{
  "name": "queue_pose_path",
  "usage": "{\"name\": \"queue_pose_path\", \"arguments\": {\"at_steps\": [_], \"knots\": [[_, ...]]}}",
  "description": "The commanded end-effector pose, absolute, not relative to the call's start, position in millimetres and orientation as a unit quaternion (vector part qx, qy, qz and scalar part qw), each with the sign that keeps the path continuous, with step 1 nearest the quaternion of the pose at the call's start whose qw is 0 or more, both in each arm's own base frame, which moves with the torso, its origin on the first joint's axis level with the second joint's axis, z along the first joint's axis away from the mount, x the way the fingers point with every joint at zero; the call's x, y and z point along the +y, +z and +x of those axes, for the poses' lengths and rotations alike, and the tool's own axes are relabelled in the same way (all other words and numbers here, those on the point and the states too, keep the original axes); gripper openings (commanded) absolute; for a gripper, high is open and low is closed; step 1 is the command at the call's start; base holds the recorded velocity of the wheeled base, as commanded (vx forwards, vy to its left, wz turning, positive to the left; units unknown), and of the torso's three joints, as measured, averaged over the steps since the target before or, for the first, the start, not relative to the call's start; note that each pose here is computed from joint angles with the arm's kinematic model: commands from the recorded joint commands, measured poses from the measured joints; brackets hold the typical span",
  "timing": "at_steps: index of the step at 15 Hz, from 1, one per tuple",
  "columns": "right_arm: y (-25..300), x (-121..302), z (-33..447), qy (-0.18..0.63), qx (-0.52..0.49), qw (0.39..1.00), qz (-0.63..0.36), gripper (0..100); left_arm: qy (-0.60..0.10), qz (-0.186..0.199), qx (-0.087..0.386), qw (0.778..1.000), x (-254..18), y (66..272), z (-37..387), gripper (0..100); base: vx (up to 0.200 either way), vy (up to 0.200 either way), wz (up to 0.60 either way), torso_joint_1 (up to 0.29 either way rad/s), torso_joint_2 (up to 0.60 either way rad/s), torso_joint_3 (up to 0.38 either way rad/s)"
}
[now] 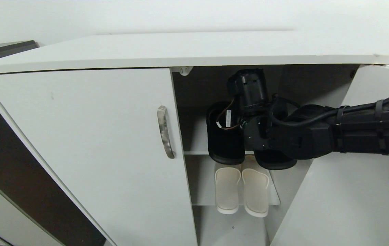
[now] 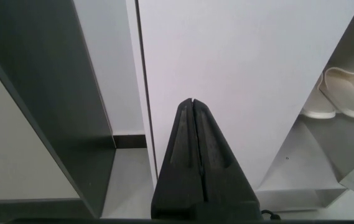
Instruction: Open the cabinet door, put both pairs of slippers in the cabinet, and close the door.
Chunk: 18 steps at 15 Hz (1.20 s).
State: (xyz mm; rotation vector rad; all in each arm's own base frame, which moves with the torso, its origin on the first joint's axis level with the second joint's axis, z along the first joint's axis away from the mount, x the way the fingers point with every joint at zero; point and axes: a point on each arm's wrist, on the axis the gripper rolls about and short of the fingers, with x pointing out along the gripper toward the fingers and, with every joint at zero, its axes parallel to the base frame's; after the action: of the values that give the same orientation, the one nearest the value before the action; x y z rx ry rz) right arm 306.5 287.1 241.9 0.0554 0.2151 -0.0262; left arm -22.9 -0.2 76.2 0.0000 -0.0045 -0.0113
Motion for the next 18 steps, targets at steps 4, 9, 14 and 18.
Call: {"name": "queue_pose_path", "arguments": {"at_steps": [4, 9, 14, 18], "knots": [[232.9, 290.8, 313.2, -0.015, 0.114, 0.993, 0.024, 0, -0.005, 0.0, -0.002, 1.0, -0.2, 76.3, -22.8, 0, 0.0, 0.0, 0.0, 0.0, 0.0, 0.0], [226.2, 293.2, 316.5, -0.013, 0.119, 0.993, 0.023, 0, -0.005, 0.0, -0.002, 1.0, -0.2, 76.3, -22.8, 0, 0.0, 0.0, 0.0, 0.0, 0.0, 0.0], [225.2, 293.1, 316.4, -0.014, 0.121, 0.992, 0.021, 0, -0.005, 0.0, -0.002, 1.0, -0.2, 76.3, -22.8, 0, 0.0, 0.0, 0.0, 0.0, 0.0, 0.0], [226.3, 291.8, 314.1, -0.013, 0.122, 0.992, 0.018, 100, -0.005, 0.0, -0.002, 1.0, -0.2, 76.3, -22.8, 0, 0.0, 0.0, 0.0, 0.0, 0.0, 0.0]]}}
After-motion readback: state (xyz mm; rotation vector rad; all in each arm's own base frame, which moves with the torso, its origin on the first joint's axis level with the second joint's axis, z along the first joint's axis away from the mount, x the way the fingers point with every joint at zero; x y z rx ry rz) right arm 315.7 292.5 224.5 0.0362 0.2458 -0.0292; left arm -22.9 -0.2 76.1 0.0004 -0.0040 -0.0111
